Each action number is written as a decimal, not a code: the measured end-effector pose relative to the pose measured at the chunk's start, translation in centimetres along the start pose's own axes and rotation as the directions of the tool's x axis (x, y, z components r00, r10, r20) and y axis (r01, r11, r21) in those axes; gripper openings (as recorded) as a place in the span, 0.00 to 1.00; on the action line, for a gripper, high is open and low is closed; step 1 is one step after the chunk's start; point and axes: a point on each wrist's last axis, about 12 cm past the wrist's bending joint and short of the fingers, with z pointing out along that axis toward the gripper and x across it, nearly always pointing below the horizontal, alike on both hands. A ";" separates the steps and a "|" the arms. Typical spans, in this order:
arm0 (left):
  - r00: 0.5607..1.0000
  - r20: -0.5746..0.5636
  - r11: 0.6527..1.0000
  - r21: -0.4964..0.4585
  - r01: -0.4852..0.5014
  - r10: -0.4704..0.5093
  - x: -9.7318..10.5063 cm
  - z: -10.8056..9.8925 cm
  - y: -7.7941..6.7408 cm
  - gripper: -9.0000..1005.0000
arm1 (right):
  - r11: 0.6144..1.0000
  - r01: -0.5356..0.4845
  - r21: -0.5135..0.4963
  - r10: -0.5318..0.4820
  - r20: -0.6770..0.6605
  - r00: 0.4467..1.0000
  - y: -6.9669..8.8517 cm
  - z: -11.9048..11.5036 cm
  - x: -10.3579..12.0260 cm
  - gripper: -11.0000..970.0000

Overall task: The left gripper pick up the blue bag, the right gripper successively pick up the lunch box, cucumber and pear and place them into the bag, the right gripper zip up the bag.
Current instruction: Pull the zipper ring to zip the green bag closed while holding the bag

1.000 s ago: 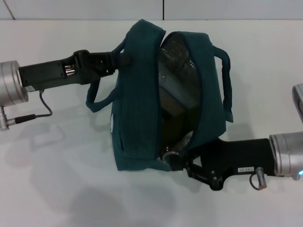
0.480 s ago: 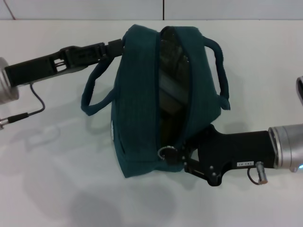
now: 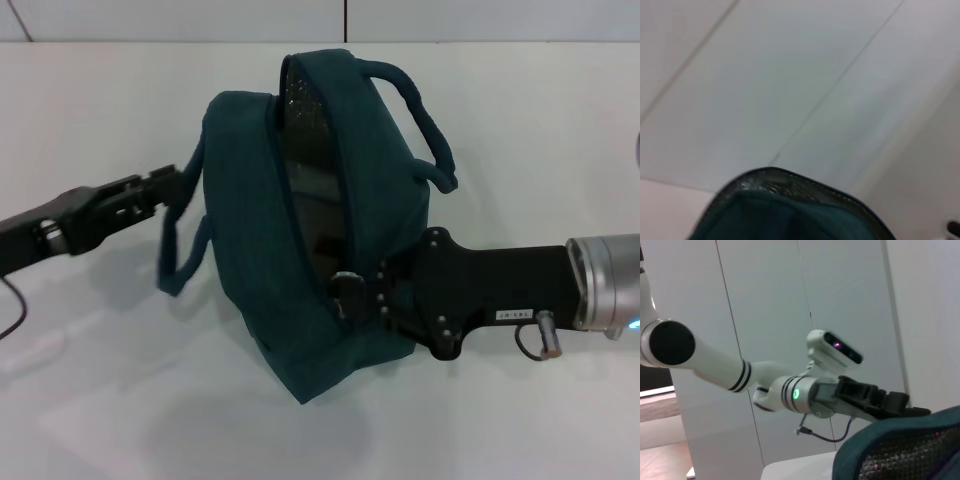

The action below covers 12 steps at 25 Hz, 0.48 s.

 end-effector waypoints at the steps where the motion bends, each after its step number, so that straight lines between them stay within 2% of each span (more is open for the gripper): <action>1: 1.000 0.017 1.000 -0.014 -0.021 0.021 0.4 -0.5 -0.1 0.38 | 1.000 -0.004 -0.001 0.004 -0.002 1.000 -0.1 0.1 0.0 0.03; 7: 0.994 0.057 0.995 -0.024 -0.092 0.093 1.6 -1.9 -0.7 0.38 | 1.000 -0.026 -0.018 0.026 -0.003 1.000 -0.1 0.1 0.1 0.03; 12: 0.985 0.049 0.986 -0.030 -0.163 0.165 4.1 -3.4 -1.8 0.38 | 0.999 0.003 -0.050 -0.002 0.017 1.000 0.1 0.5 -0.7 0.03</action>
